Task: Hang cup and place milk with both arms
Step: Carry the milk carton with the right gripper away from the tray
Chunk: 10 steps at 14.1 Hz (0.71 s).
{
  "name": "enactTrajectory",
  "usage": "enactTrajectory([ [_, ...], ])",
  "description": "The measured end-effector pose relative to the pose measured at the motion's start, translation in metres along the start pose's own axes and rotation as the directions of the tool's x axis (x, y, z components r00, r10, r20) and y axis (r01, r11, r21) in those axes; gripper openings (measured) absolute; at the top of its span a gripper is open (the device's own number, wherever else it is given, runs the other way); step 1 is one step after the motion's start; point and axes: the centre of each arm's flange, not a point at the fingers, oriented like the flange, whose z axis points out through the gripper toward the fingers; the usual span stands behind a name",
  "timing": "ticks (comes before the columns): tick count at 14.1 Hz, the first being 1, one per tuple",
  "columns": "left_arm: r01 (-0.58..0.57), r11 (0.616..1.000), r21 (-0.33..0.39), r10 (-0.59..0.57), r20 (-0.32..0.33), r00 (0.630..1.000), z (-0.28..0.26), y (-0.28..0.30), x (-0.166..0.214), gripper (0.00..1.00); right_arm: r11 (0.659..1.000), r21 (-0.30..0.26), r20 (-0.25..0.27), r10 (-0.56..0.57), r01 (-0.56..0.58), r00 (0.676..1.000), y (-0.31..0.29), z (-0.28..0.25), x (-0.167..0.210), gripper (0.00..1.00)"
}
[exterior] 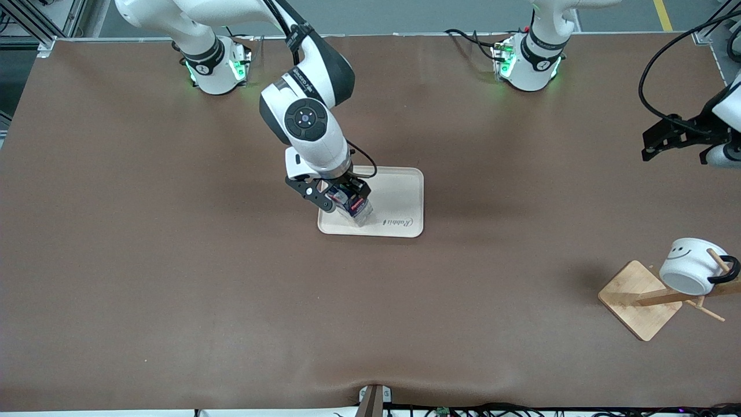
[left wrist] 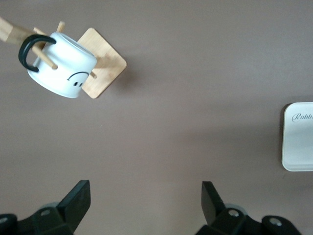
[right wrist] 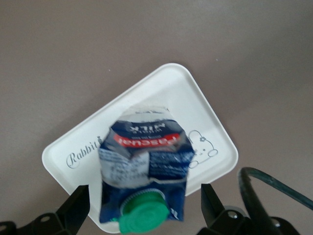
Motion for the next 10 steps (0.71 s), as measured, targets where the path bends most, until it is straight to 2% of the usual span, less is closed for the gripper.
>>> enactTrajectory([
  [3,0.014,1.0,-0.005,-0.014,0.002,1.0,-0.002,-0.006,-0.012,1.0,0.997,0.066,-0.024,0.034,-0.032,0.999,-0.009,0.021,0.003,1.0],
  [4,0.022,1.0,-0.006,-0.022,0.004,1.0,-0.001,-0.007,-0.013,1.0,0.997,0.068,-0.027,0.038,-0.036,0.999,-0.009,0.032,0.003,0.93],
  [6,0.044,0.999,-0.007,-0.044,0.007,0.999,0.001,-0.014,-0.014,1.0,0.997,0.069,-0.028,0.048,-0.046,0.998,-0.009,0.034,0.003,0.78],
  [8,0.052,0.999,-0.009,-0.052,0.006,0.999,0.001,-0.018,-0.014,1.0,0.997,0.058,-0.024,0.054,-0.053,0.998,-0.008,0.031,0.004,0.78],
  [10,0.055,0.998,-0.009,-0.055,0.006,0.998,0.001,-0.02,-0.014,1.0,0.997,0.015,-0.01,0.069,-0.069,0.998,-0.008,0.005,0.014,0.78],
])
